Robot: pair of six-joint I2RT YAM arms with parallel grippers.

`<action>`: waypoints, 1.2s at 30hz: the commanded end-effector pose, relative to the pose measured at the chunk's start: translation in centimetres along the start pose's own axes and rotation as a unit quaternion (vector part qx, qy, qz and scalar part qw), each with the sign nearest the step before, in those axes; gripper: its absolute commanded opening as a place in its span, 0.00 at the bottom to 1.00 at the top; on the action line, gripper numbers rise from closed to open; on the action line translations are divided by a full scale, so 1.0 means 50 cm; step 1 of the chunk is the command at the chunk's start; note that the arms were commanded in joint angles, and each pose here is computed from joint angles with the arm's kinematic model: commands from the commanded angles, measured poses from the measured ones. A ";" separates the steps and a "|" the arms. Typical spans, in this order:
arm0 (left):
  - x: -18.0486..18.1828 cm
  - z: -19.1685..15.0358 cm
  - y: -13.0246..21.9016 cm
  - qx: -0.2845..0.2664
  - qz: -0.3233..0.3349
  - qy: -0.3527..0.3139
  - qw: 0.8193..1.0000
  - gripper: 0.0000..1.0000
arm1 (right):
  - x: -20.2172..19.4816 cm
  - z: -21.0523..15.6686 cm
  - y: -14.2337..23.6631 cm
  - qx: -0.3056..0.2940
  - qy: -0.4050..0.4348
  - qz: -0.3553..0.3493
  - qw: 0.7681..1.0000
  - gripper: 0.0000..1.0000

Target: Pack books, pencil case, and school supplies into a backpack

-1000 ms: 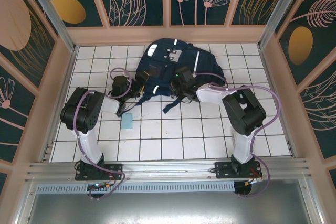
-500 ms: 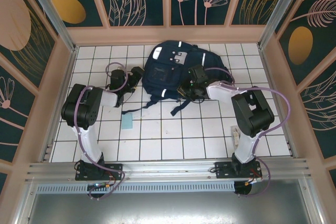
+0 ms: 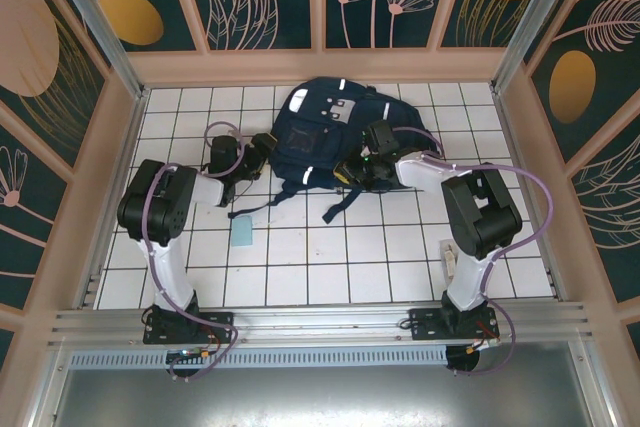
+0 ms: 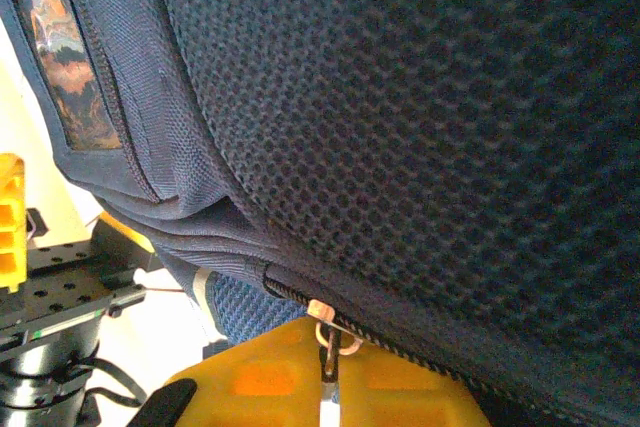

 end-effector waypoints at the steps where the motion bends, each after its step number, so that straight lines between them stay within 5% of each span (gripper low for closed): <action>1: 0.005 -0.066 -0.029 0.056 -0.018 0.020 0.998 0.67 | 0.045 -0.019 0.009 0.029 0.031 0.036 0.998 0.09; 5: -0.011 -0.085 -0.047 0.070 -0.029 0.010 0.997 0.42 | 0.046 -0.019 0.007 0.032 0.039 0.033 0.998 0.09; 9: -0.012 -0.076 -0.048 0.059 -0.026 0.000 0.998 0.00 | 0.040 -0.019 0.007 0.033 0.051 0.021 0.998 0.09; 22: 0.030 0.098 -0.023 -0.042 0.036 -0.034 0.998 0.00 | -0.087 -0.001 0.075 0.038 0.119 -0.134 0.983 0.09; 36: 0.071 0.148 0.001 -0.062 0.057 -0.026 0.996 0.00 | -0.145 0.086 0.198 -0.055 0.178 -0.274 0.944 0.04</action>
Point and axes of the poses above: each hand's point on the last joint's axis, 136 mm out from that joint toward the fingers, its own y axis back along the fingers, its own x axis along the line the jaws close on, z = x × y, the point moved 2 cm from there along y, back along the fingers, and after that the axes turned 13 degrees about -y, right-handed, at the moved point
